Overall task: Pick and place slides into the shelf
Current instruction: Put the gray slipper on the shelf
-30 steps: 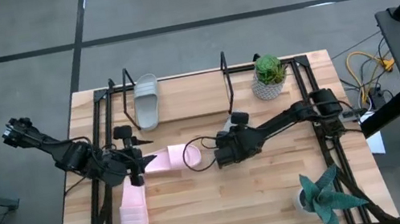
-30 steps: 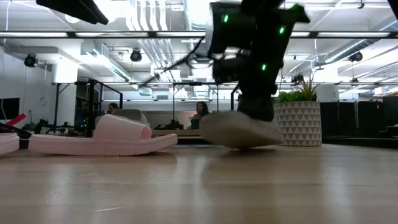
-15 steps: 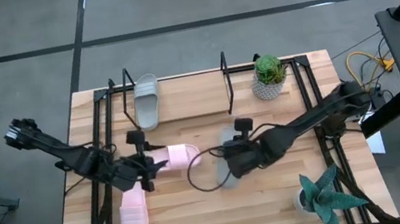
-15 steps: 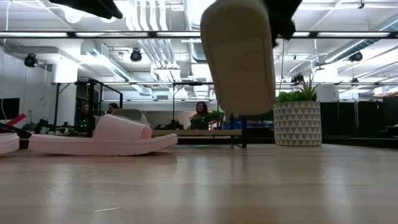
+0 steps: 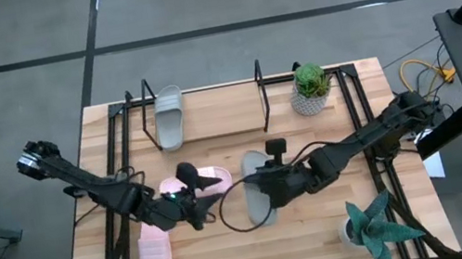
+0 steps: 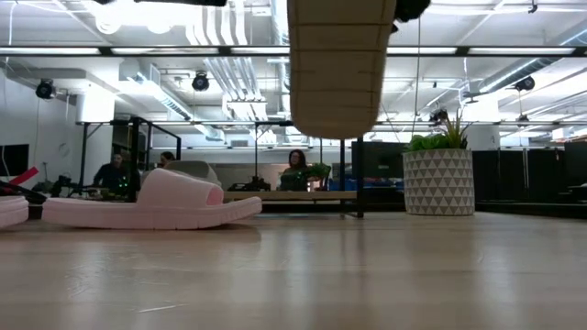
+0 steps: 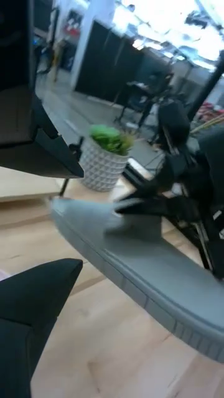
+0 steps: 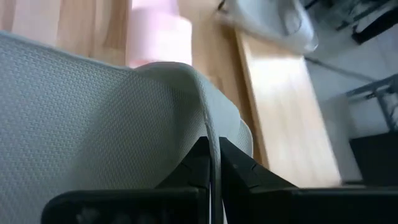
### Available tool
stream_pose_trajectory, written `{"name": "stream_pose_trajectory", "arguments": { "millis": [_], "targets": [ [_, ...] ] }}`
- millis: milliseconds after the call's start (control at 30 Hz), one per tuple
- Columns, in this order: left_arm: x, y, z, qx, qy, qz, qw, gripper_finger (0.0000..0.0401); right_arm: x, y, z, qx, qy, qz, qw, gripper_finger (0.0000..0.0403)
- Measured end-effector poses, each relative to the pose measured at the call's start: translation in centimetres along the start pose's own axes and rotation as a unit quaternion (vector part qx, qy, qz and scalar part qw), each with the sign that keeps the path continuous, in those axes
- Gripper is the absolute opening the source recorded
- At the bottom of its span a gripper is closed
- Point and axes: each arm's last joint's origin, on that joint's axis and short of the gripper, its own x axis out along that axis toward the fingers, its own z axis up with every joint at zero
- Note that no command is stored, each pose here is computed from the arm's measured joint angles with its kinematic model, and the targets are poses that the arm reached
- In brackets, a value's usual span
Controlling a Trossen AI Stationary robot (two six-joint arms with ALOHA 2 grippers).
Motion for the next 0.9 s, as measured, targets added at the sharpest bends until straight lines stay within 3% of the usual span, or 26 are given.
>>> {"name": "stream_pose_trajectory", "arguments": {
  "millis": [400, 900],
  "targets": [
    [3.4, -3.6, 0.6, 0.052, 0.002, -0.002, 0.999, 0.0208, 0.1, -1.5, 0.7, -0.009, -0.025, -0.039, 0.999, 0.0009],
    [4.8, -4.5, 1.8, 0.065, -0.044, 0.034, 0.996, 0.0208, 0.5, -2.1, 1.6, 0.001, -0.058, -0.045, 0.997, 0.0009]
  ]
}}
